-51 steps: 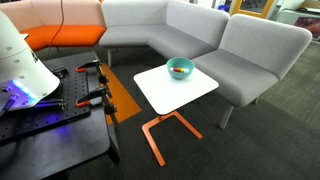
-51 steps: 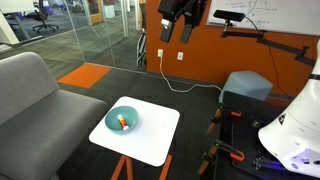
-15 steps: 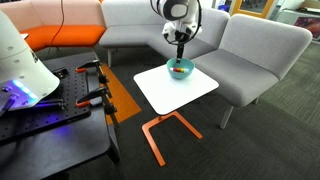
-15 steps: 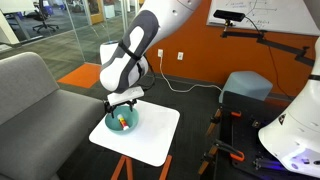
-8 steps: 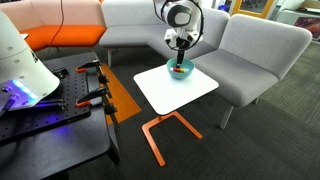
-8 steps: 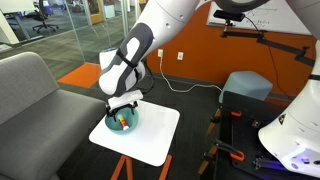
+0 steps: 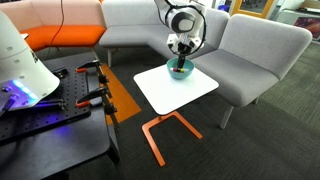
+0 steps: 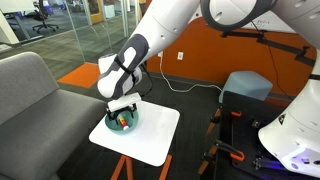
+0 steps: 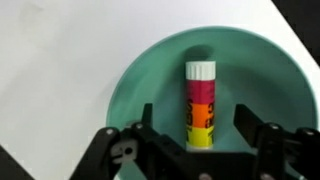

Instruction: Pick up the object from the light blue bowl and put it on the table

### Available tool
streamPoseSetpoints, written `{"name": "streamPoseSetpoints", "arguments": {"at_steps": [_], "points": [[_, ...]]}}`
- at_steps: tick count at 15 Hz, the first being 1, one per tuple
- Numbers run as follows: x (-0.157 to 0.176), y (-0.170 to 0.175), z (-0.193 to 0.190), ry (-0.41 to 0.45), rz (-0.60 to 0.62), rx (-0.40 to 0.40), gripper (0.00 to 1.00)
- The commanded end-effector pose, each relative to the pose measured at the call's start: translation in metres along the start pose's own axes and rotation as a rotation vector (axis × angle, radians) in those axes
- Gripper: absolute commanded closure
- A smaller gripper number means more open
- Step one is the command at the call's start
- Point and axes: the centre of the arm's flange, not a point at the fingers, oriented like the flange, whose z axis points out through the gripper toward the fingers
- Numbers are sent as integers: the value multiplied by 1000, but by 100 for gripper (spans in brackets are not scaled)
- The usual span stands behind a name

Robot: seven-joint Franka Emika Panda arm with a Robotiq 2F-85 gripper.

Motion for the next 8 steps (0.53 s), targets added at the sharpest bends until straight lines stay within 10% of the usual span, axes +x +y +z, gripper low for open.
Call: {"name": "streamPoseSetpoints", "arguments": {"at_steps": [1, 4, 8], "points": [[12, -10, 3, -48, -15, 3, 14], [14, -15, 8, -65, -23, 1, 22], [15, -17, 12, -72, -26, -8, 62]]}}
